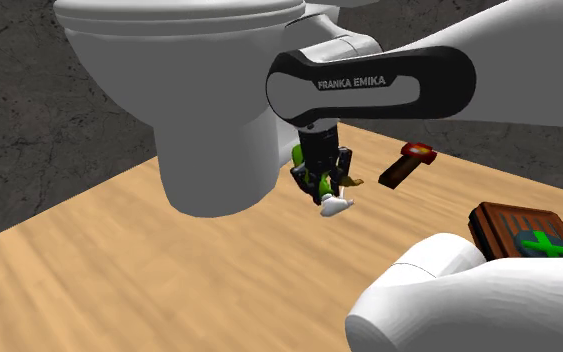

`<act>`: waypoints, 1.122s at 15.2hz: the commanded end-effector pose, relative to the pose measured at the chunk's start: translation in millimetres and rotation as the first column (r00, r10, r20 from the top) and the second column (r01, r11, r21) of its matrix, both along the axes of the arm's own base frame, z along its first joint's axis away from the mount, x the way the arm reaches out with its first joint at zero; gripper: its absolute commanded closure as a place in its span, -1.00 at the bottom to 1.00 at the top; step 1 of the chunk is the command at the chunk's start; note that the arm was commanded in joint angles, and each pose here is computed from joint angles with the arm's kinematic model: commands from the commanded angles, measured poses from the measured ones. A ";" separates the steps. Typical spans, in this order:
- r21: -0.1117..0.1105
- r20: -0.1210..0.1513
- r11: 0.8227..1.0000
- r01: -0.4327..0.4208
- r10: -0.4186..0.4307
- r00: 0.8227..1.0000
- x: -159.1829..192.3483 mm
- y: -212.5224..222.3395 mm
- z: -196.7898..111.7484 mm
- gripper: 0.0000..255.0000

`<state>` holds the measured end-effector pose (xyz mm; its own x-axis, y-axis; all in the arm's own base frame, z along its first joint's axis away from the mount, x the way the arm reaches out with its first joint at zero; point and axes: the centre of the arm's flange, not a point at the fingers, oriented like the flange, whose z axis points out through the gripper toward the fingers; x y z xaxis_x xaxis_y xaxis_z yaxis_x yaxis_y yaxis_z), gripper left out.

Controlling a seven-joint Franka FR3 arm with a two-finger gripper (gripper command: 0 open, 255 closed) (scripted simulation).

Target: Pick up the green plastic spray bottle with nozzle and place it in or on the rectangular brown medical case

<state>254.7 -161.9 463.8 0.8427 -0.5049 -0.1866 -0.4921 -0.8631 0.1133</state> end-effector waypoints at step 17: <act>0.000 0.000 1.000 0.000 0.000 1.000 -178.3 -46.3 13.1 1.00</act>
<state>89.4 -202.7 478.7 0.8421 -0.5062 -0.1863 -0.4935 -0.8624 0.1126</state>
